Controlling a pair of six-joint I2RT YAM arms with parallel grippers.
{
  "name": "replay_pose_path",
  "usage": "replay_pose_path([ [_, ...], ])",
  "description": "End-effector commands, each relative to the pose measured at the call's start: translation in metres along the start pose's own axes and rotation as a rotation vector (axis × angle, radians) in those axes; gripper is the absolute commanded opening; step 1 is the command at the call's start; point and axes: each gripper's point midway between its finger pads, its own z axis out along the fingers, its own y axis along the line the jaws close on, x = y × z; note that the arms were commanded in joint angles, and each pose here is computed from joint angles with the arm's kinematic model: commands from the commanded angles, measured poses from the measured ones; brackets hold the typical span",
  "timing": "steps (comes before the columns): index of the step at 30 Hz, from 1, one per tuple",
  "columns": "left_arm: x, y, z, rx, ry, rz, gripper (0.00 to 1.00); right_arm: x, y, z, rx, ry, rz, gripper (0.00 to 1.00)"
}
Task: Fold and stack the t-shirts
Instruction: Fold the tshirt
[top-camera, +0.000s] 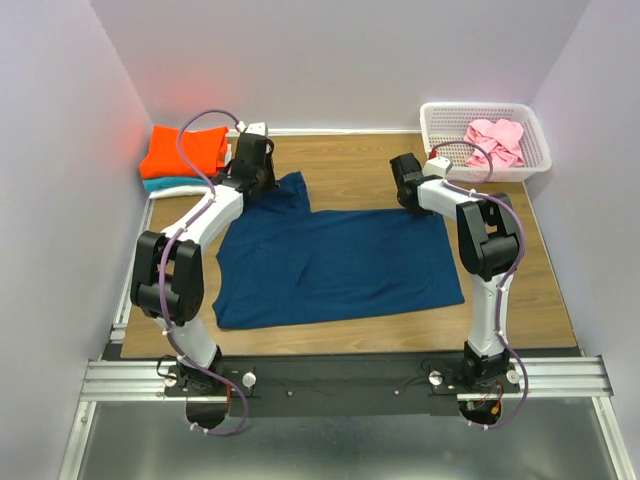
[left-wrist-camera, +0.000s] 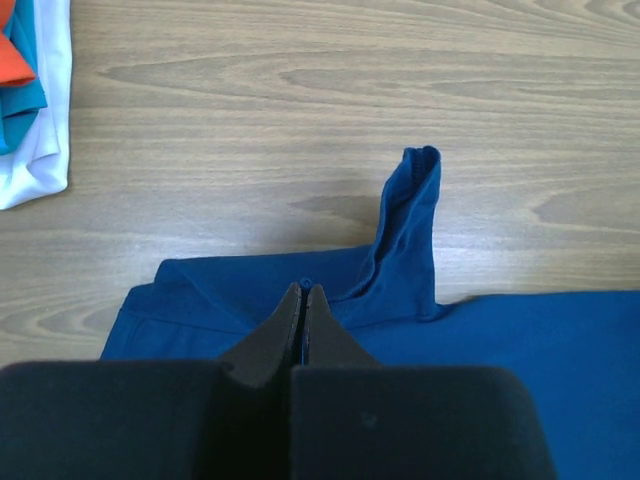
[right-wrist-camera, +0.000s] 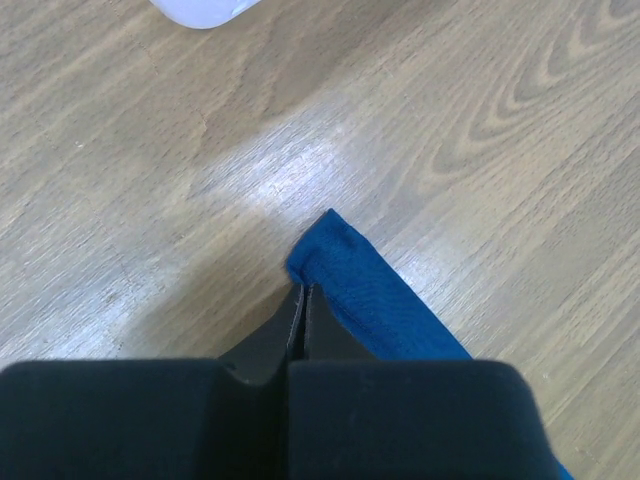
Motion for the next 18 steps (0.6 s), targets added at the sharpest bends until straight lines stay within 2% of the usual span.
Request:
replay_pose_path([
  [1, -0.014, -0.006, -0.019, 0.026, -0.06, -0.02, 0.0, -0.013, -0.004, -0.012, 0.006, -0.023, -0.001, 0.01],
  [9, 0.004, -0.003, -0.04, 0.035, -0.066, -0.042, 0.0, -0.02, -0.009, -0.039, -0.008, -0.069, -0.01, 0.01],
  [18, 0.029, -0.002, -0.081, 0.042, -0.093, -0.088, 0.0, -0.016, -0.033, -0.06, 0.007, -0.1, 0.004, 0.01],
])
